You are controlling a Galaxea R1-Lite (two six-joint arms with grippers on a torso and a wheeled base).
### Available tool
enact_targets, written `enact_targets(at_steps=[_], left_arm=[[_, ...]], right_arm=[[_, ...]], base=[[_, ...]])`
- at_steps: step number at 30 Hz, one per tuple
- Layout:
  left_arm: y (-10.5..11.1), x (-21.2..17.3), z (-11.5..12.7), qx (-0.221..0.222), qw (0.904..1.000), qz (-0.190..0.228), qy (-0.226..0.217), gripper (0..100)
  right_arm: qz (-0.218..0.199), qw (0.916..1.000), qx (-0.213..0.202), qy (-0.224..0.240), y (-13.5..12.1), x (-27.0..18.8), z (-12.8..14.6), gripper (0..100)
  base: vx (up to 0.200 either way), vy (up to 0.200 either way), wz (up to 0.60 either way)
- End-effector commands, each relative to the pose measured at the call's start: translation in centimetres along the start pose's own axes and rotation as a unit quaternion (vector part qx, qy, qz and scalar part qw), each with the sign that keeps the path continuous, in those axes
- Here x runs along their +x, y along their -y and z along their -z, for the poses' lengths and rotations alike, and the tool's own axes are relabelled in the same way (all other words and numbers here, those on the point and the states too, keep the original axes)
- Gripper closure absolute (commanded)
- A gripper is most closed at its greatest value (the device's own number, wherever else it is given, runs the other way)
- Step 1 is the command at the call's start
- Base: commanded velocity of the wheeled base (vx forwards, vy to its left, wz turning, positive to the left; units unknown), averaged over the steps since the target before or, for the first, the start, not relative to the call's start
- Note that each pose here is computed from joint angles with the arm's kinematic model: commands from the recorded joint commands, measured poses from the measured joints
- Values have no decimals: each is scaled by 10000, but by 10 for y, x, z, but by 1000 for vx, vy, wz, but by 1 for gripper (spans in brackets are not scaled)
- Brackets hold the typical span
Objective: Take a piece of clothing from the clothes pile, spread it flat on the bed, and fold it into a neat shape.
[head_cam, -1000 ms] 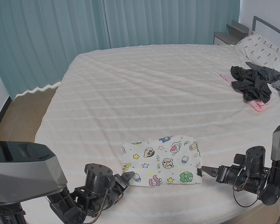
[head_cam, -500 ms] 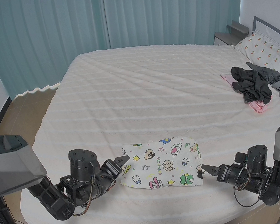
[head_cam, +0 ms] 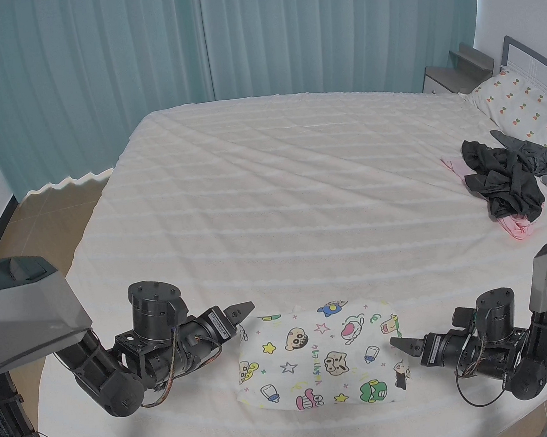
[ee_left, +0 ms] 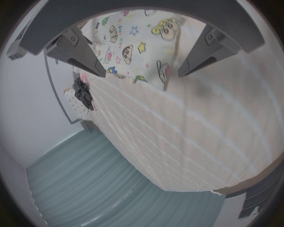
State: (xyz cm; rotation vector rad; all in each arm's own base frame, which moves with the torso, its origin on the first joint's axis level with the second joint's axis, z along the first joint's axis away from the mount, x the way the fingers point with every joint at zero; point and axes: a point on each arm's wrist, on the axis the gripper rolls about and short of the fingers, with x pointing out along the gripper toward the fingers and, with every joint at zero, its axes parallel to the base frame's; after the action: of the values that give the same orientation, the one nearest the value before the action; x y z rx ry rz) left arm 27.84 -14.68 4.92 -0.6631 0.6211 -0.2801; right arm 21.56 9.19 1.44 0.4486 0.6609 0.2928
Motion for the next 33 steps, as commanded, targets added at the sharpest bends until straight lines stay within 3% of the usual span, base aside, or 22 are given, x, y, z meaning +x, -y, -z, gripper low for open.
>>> enact_targets(at_steps=[1,5,7,9,10,17,33], left_arm=[[-22,-1,-10,362,9991,-48,-209,0],[-34,-4,-13,606,9966,23,-559,0],[-40,-6,-11,703,9927,203,-963,0],[-43,-7,-10,736,9902,292,-1153,0],[-45,-8,-8,738,9869,403,-1373,0],[-51,8,-3,712,9824,585,-1628,0],[-52,34,10,710,9734,877,-1994,0]], right_arm=[[134,9991,-205,-339,9,12,7,0],[201,9987,-250,-403,14,21,9,0],[142,9985,-202,-482,18,27,9,0],[53,9985,-151,-524,21,26,7,0],[-180,9974,-49,-702,24,24,8,0],[-334,9953,113,-901,34,29,9,0],[-856,9903,24,-1091,26,49,9,0]], base=[[0,0,0],[0,0,0],[0,0,0],[0,0,0],[0,0,0],[0,0,0],[0,0,0]])
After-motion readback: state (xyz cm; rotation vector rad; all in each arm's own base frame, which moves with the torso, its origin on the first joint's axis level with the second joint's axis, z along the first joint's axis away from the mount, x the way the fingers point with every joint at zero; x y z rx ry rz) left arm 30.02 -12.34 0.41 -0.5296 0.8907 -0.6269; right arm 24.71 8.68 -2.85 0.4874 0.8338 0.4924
